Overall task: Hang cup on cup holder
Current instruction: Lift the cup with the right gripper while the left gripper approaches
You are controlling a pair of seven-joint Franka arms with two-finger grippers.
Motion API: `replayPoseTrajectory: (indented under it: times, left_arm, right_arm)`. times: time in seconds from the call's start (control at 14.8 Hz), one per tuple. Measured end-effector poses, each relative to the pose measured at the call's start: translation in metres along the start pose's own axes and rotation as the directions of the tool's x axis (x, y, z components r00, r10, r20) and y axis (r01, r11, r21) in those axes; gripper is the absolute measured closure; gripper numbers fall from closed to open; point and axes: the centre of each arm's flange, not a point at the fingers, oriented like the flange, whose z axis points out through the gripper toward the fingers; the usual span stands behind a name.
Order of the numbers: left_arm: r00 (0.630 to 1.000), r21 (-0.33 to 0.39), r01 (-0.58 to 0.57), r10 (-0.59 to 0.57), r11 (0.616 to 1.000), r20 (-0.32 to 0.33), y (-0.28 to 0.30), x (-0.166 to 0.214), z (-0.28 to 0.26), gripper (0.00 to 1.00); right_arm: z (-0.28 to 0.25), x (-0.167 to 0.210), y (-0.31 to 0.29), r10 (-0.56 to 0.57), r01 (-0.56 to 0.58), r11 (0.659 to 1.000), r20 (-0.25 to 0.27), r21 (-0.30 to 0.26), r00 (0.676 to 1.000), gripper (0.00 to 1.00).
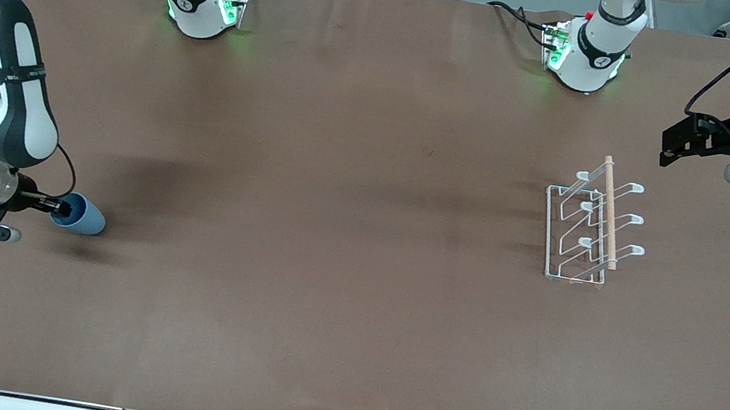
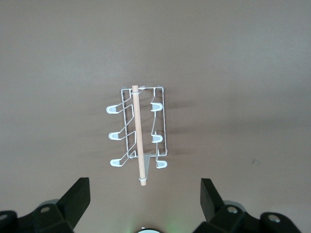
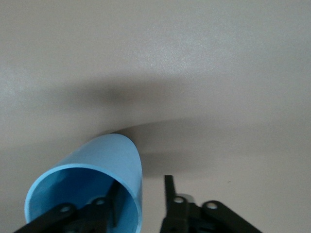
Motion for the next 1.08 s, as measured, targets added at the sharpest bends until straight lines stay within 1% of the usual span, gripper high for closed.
replayPoseTrajectory:
  times: [0.2, 0.34, 0.47, 0.68, 0.75, 0.81, 0.88, 1.02, 1.08]
  left_arm:
    - [1.0, 0.0, 0.0, 0.0, 1.0, 0.003, 0.0, 0.001, 0.001, 0.0]
    - [1.0, 0.0, -0.001, 0.001, 1.0, 0.003, 0.0, 0.002, 0.002, 0.0]
    - [1.0, 0.0, -0.001, 0.001, 1.0, 0.003, 0.0, 0.002, 0.002, 0.0]
    - [1.0, 0.0, -0.001, 0.001, 1.0, 0.003, 0.0, 0.002, 0.002, 0.0]
    - [1.0, -0.001, -0.001, 0.001, 1.0, 0.003, 0.001, 0.002, 0.002, 0.0]
    - [1.0, -0.004, -0.002, 0.002, 1.0, 0.003, 0.001, 0.002, 0.002, 0.0]
    - [1.0, -0.012, -0.003, 0.003, 1.0, 0.003, 0.002, 0.002, 0.001, 0.0]
    - [1.0, -0.028, -0.003, 0.003, 1.0, 0.004, 0.003, 0.002, 0.001, 0.0]
    - [1.0, -0.032, -0.002, 0.002, 0.999, 0.004, 0.003, 0.002, 0.001, 0.0]
  right_arm:
    - [-0.001, 0.0, -0.003, -0.003, 0.003, 1.0, -0.001, 0.003, 1.0, 0.95]
    - [-0.006, 0.001, -0.008, -0.011, 0.011, 1.0, -0.001, 0.004, 1.0, 0.95]
    - [-0.024, 0.001, -0.016, -0.023, 0.023, 1.0, -0.007, 0.005, 1.0, 0.95]
    - [-0.081, -0.003, -0.043, -0.06, 0.061, 0.998, -0.043, 0.017, 0.997, 0.95]
    - [-0.103, -0.007, -0.058, -0.064, 0.067, 0.997, -0.055, 0.048, 0.996, 0.95]
    - [-0.123, -0.013, -0.075, -0.058, 0.065, 0.993, -0.061, 0.104, 0.996, 0.95]
    - [-0.141, -0.021, -0.093, -0.051, 0.061, 0.983, -0.062, 0.174, 0.997, 0.95]
    - [-0.17, -0.035, -0.135, -0.053, 0.068, 0.951, -0.06, 0.3, 0.997, 0.95]
    - [-0.182, -0.042, -0.159, -0.06, 0.078, 0.934, -0.062, 0.348, 0.996, 0.95]
